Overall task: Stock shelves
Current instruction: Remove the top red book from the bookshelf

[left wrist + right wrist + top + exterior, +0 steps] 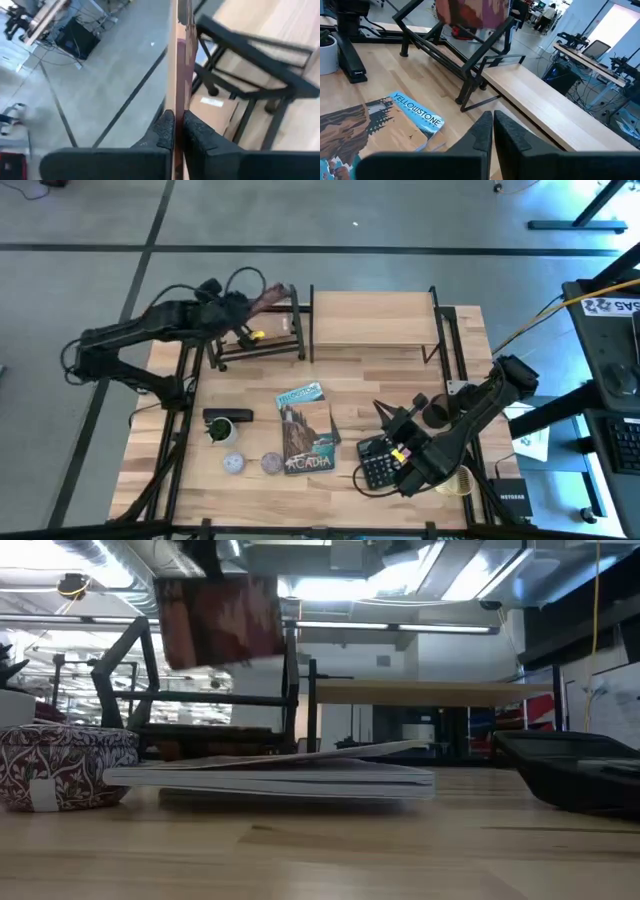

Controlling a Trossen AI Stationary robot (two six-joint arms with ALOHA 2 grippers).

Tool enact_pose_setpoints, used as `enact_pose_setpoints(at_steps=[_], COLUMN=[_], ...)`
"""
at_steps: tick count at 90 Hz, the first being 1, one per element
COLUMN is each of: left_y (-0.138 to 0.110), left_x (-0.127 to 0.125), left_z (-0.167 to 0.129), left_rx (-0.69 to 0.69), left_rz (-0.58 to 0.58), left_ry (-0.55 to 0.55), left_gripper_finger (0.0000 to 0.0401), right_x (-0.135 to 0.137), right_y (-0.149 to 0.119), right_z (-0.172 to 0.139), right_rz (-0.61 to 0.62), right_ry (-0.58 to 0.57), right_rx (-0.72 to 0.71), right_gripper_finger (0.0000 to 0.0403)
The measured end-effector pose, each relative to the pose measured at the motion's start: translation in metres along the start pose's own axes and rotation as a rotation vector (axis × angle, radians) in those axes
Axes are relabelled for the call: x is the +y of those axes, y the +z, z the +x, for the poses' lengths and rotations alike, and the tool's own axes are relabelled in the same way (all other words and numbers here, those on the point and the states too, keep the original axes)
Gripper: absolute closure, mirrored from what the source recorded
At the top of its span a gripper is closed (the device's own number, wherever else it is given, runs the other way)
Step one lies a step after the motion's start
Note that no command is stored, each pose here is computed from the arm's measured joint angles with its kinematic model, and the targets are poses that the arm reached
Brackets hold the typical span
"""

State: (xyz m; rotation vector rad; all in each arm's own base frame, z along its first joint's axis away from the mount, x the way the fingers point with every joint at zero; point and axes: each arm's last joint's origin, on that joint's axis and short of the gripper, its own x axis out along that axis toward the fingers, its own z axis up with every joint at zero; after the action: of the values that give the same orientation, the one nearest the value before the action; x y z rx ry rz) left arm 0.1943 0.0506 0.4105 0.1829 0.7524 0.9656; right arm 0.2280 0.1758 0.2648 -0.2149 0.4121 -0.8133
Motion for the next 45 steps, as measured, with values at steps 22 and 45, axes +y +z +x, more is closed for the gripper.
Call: enact_pose_setpoints(at_steps=[22, 45], left_y=[0.000, -0.001], left_x=[-0.001, -0.053], left_z=[-0.056, -0.096], left_rx=[-0.188, -0.279], left_rz=[-0.290, -0.566], left_ry=[-0.169, -0.504], left_gripper_finger=[0.0401, 0.0401], right_x=[0.001, 0.005], right_y=[-0.003, -0.009], right_z=[-0.013, -0.040], right_rz=[-0.013, -0.001], right_ry=[0.040, 0.134], right_rx=[-0.028, -0.097], right_gripper_finger=[0.0402, 0.0402])
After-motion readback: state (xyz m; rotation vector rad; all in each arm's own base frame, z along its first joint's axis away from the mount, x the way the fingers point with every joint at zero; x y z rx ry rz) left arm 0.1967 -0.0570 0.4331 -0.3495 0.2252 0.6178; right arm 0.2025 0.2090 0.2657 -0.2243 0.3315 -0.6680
